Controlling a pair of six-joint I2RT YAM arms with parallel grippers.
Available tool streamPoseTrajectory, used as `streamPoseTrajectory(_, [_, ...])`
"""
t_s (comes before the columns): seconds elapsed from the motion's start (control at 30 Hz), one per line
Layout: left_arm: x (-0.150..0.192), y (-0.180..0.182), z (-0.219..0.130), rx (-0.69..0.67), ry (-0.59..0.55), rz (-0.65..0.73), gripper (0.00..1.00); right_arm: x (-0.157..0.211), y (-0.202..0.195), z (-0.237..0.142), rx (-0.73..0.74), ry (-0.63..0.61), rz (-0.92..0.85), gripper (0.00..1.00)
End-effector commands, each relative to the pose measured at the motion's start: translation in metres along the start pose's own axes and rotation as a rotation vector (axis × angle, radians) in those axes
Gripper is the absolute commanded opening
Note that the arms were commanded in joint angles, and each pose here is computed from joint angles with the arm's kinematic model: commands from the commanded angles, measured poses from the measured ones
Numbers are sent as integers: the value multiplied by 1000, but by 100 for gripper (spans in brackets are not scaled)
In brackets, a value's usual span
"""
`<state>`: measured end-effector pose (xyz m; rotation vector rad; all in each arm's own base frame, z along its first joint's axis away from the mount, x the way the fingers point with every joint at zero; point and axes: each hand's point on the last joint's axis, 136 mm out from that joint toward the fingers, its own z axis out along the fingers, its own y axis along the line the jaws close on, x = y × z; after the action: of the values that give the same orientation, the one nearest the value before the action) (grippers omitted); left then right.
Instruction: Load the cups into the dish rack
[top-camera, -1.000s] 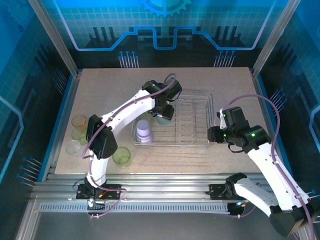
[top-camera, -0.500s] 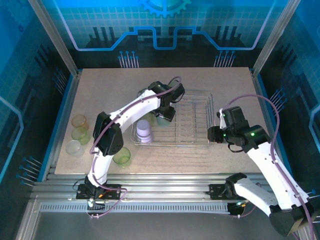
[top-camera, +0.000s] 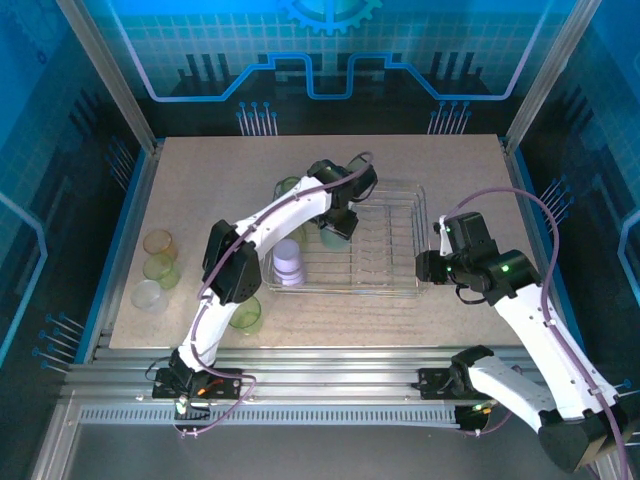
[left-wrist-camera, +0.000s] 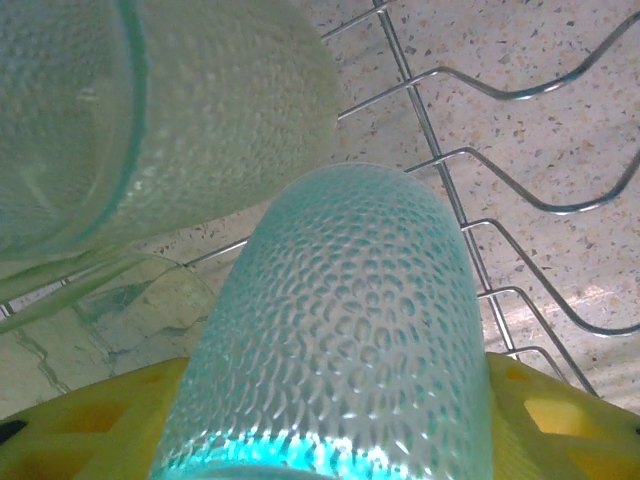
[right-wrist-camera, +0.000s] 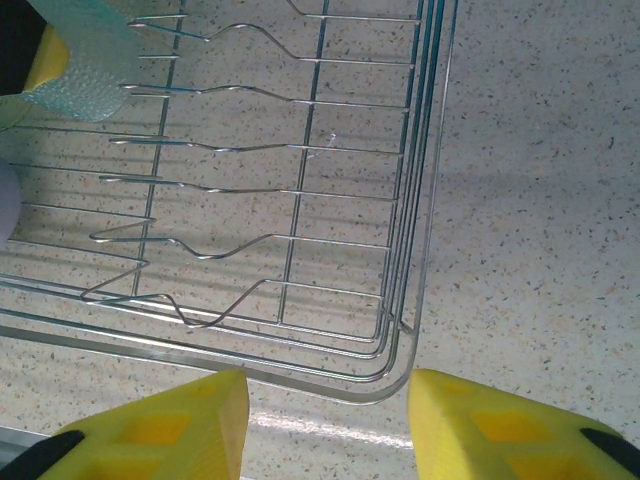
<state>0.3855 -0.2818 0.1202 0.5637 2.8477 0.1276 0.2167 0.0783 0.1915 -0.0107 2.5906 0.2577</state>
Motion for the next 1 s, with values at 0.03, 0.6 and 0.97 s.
streamPoseTrajectory(0.03, [0,10,8,-1,37,5,46,-10,-3,-9,15,-31,-10,46])
streamPoseTrajectory(0.6, [-3,11,12,22,41,31,81,-13,-9,-11,48,-61,57,45])
streamPoseTrajectory(0.97, [-13,7,-23,53,-71,40,97,-13,5,-23,-32,-57,65,47])
